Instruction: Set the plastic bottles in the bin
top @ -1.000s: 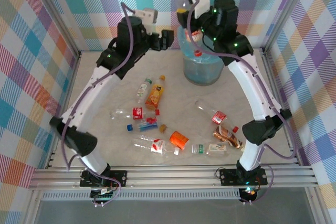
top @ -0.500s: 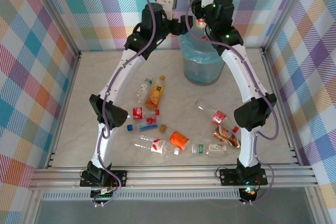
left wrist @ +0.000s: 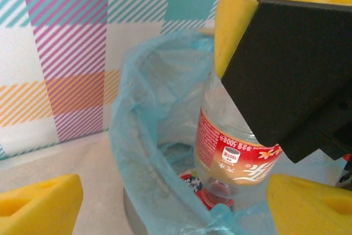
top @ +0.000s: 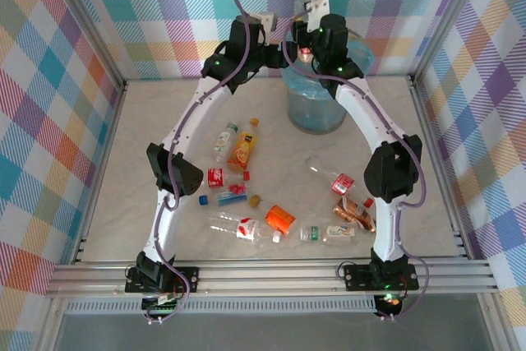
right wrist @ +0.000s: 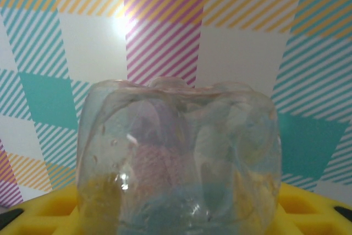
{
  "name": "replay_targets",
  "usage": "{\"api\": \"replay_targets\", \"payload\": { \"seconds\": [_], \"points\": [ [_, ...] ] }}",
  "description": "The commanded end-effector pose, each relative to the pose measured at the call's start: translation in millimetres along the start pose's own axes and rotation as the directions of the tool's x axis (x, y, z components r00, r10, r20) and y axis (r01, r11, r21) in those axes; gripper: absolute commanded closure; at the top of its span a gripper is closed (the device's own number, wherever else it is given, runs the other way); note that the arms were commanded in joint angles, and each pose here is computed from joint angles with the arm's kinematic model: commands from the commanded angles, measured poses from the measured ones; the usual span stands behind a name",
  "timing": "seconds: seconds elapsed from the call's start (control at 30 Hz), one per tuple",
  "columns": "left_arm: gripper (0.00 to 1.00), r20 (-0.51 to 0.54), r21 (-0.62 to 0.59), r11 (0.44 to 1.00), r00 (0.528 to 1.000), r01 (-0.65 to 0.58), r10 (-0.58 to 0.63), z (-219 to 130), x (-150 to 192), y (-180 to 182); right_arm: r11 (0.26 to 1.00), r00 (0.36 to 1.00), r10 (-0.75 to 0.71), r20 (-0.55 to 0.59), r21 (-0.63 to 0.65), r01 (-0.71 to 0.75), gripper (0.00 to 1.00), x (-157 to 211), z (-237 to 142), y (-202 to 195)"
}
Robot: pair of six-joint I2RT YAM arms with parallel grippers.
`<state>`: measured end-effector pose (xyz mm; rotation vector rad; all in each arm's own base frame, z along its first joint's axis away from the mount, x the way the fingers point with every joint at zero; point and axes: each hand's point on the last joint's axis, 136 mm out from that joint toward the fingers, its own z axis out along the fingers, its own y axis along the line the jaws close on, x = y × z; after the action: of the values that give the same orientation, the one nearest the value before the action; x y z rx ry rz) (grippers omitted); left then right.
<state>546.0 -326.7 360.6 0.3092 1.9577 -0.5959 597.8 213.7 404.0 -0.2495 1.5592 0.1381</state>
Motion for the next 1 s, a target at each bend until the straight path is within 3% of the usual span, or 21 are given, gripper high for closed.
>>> {"api": "replay_targets", "payload": {
  "seconds": [0.0, 0.4, 0.67, 0.97],
  "points": [
    [0.13, 0.102, 0.042, 0.999, 0.995, 0.002, -0.006, -14.4, -32.8, -11.4, 0.999, 0.999, 0.034, -0.001, -0.01, -0.034, 0.44, 7.4, -2.2, 5.4],
    [0.13, 0.024, 0.011, 1.0, 0.999, 0.025, -0.026, -1.9, -6.6, -0.2, 0.998, 0.992, 0.039, -0.123, -0.046, -0.044, 0.33, 60.9, 2.5, 13.5],
    [0.12, 0.003, -0.013, 0.999, 0.999, 0.05, -0.05, 3.4, 2.0, 11.6, 0.997, 0.986, 0.052, -0.158, -0.041, -0.059, 0.27, 68.8, 1.4, 11.2],
    [0.12, 0.007, -0.01, 0.997, 0.997, 0.072, -0.072, 2.0, -0.4, 15.2, 0.996, 0.987, 0.053, -0.152, -0.06, -0.062, 0.27, 57.0, -0.9, 12.7]
  ]
}}
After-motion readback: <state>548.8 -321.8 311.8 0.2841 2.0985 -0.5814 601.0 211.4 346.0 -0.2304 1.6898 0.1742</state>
